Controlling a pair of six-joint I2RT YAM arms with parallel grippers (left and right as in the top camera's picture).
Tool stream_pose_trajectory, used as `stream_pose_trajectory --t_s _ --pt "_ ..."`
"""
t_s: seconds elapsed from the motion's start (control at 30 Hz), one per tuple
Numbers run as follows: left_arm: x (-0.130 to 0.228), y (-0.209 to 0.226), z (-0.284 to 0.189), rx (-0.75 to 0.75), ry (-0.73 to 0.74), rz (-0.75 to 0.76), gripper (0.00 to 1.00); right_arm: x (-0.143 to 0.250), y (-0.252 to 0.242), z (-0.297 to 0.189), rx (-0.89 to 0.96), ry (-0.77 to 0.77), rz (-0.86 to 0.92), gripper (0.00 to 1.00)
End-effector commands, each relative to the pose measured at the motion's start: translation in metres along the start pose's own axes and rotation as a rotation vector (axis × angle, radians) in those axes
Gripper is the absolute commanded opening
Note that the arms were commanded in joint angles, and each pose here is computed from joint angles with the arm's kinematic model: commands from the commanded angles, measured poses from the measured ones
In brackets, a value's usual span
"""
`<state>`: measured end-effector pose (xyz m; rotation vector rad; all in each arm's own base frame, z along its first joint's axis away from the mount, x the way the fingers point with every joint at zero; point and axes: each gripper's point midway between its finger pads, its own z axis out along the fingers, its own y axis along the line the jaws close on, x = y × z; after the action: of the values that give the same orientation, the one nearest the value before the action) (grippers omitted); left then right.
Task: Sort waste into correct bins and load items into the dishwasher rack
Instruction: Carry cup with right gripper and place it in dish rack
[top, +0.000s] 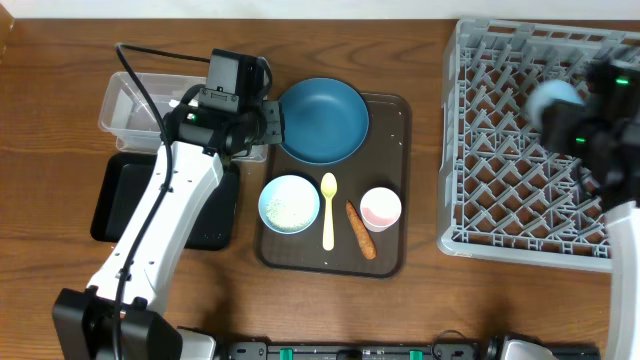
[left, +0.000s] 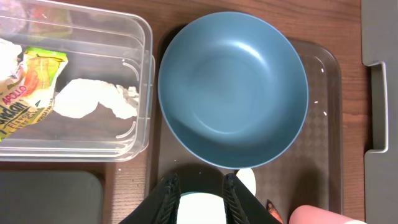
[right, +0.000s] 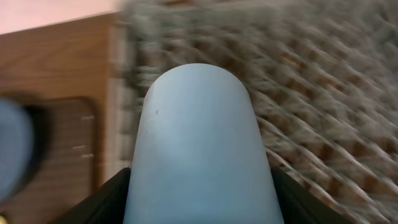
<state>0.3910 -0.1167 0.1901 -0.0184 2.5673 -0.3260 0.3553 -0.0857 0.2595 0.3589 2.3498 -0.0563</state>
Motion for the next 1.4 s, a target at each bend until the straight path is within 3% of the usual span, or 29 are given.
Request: stream_pose_trajectory --t_s 0.0,0.17,0.37,0.63,0.97,1.1,1.13,1.2,1.27,1.3,1.37 --pt "-0.004 0.006 -0.001 -0.030 -0.013 0.014 0.27 -0.008 -0.054 -0.003 0.139 0.004 0.120 0.01" --pt "-0.004 0.006 -0.001 -0.030 -0.012 0.014 0.27 0.002 -0.131 0.005 0.340 0.067 0.261 0.01" --pt "-0.004 0.006 -0.001 -0.031 -0.012 0.014 0.28 0.032 -0.188 0.031 0.426 0.172 0.376 0.01" --pt "-0.004 0.006 -0.001 -0.030 -0.012 0.013 0.28 0.068 -0.224 0.051 0.471 0.282 0.477 0.01" --pt "-0.004 0.006 -0.001 -0.030 -0.012 0.013 0.28 0.095 -0.232 0.073 0.469 0.386 0.502 0.02" --pt "-0.003 0.006 -0.001 -0.032 -0.007 0.013 0.29 0.105 -0.234 0.083 0.469 0.422 0.505 0.19" --pt "-0.001 0.007 -0.001 -0.033 -0.002 0.012 0.29 0.106 -0.234 0.085 0.465 0.427 0.506 0.30" --pt "0.001 0.007 -0.001 -0.035 0.006 0.012 0.33 0.106 -0.231 0.088 0.440 0.425 0.512 0.68" --pt "0.001 0.007 -0.001 -0.036 0.007 0.012 0.35 0.103 -0.226 0.091 0.409 0.415 0.517 0.92" --pt "0.001 0.007 -0.001 -0.036 0.007 0.012 0.35 0.101 -0.225 0.091 0.397 0.408 0.517 0.99" --pt "0.001 0.007 -0.001 -0.035 0.006 0.012 0.37 0.094 -0.223 0.089 0.377 0.393 0.504 0.99"
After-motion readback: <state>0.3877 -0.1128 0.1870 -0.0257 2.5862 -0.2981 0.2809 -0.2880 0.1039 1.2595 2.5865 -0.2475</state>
